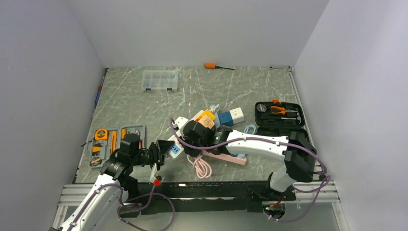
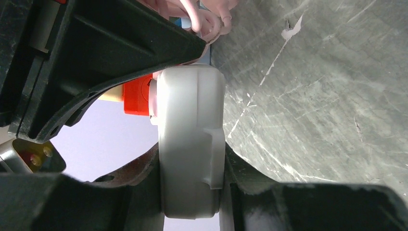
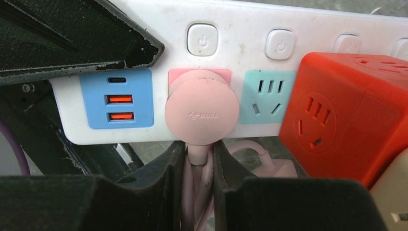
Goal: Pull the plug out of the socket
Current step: Remove the plug from the socket, then place the plug at the corner of the board.
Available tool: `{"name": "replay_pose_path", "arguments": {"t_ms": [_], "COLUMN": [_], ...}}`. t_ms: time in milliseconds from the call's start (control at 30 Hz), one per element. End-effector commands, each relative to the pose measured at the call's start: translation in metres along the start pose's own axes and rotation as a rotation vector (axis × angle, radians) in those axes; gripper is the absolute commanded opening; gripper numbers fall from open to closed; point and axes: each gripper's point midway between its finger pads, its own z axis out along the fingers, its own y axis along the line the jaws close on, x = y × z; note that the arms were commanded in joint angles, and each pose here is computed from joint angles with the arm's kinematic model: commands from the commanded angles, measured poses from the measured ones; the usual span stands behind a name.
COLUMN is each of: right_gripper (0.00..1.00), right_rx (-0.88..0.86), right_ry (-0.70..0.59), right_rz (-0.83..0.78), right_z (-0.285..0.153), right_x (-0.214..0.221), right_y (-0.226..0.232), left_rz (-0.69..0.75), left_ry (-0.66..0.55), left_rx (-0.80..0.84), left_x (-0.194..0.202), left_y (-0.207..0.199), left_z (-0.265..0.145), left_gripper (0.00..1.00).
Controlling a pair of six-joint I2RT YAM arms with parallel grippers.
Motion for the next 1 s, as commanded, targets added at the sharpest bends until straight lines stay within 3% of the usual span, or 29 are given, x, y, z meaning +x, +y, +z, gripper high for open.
{"name": "replay_pose_path", "arguments": {"t_ms": [0,467,967], "right_gripper": [0.00,0.00,0.00], "right_rx": [-0.052,-0.091,-0.025], "right_ry": [-0.381,-0.396,-0.211], "right_rz": [0.017,0.074,0.112], "right_z": [-0.064,-0.069,-0.001], "right_x": [-0.100,-0.074,0.038], "right_y": [0.014,0.018,0.050], "left_rz": [0.738,0.722,0.567], "left_ry": [-0.041,0.007,0.245], "left_rx": [0.064,0.149,0.189], "left_x": [-0.021,-0.004,0.070], "left_y": [0.012,-0.004,-0.009], "left_z": [0.006,0.013,0.016], "left_gripper": [0.00,0.00,0.00]}}
